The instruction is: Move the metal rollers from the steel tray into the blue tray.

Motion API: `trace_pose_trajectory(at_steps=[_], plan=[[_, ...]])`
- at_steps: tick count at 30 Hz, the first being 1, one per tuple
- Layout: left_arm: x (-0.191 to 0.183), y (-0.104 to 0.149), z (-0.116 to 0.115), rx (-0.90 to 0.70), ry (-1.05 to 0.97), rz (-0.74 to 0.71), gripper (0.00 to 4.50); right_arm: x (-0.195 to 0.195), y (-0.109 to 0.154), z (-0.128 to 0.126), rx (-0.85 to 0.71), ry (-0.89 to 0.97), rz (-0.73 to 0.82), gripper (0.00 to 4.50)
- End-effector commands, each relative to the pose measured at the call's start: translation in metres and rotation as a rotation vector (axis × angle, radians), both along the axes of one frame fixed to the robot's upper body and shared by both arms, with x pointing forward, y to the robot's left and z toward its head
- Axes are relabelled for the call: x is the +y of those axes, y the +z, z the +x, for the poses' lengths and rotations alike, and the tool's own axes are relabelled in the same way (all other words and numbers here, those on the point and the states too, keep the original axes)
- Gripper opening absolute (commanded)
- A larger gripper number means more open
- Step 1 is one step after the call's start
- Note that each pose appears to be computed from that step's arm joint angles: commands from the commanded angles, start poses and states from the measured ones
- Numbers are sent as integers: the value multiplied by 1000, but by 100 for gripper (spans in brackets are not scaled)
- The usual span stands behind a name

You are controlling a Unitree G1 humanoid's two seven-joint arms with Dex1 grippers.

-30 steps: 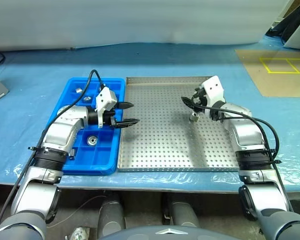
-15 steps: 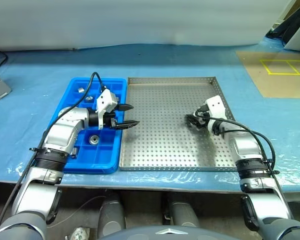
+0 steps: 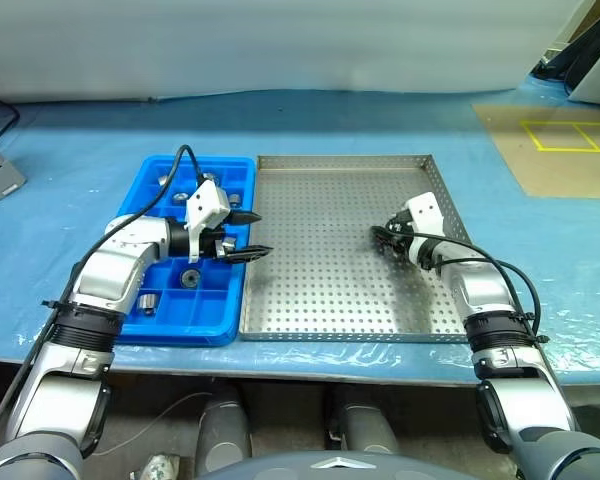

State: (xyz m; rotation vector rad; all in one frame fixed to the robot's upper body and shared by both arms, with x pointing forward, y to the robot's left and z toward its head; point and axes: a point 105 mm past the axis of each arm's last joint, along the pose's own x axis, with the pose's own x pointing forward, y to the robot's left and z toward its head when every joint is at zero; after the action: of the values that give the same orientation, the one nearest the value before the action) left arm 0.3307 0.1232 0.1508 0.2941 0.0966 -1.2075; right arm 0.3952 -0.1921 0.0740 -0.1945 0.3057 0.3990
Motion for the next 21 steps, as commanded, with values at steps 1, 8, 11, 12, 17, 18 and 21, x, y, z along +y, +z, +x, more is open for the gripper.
trace_pose_trajectory(at_steps=[1, 8, 11, 12, 17, 18, 21], plan=[[1, 13, 1, -52, -10, -9, 372, 0, -8, -2, 31, -10, 4, 190], [5, 14, 3, -60, -5, -6, 372, 27, 26, 1, -73, 68, 72, 172], [10, 18, 5, -69, 8, -9, 372, 60, 59, -4, -148, 210, 132, 172], [13, 19, 4, -68, 8, -7, 372, 72, 72, -7, -183, 258, 141, 172], [29, 20, -3, -63, 37, 12, 372, 133, 98, -22, -218, 514, 153, 172], [34, 21, -4, -68, 58, 17, 372, 144, 97, -26, -210, 571, 138, 172], [49, 23, -5, -85, 121, 30, 372, 170, 96, -37, -180, 710, 124, 172]])
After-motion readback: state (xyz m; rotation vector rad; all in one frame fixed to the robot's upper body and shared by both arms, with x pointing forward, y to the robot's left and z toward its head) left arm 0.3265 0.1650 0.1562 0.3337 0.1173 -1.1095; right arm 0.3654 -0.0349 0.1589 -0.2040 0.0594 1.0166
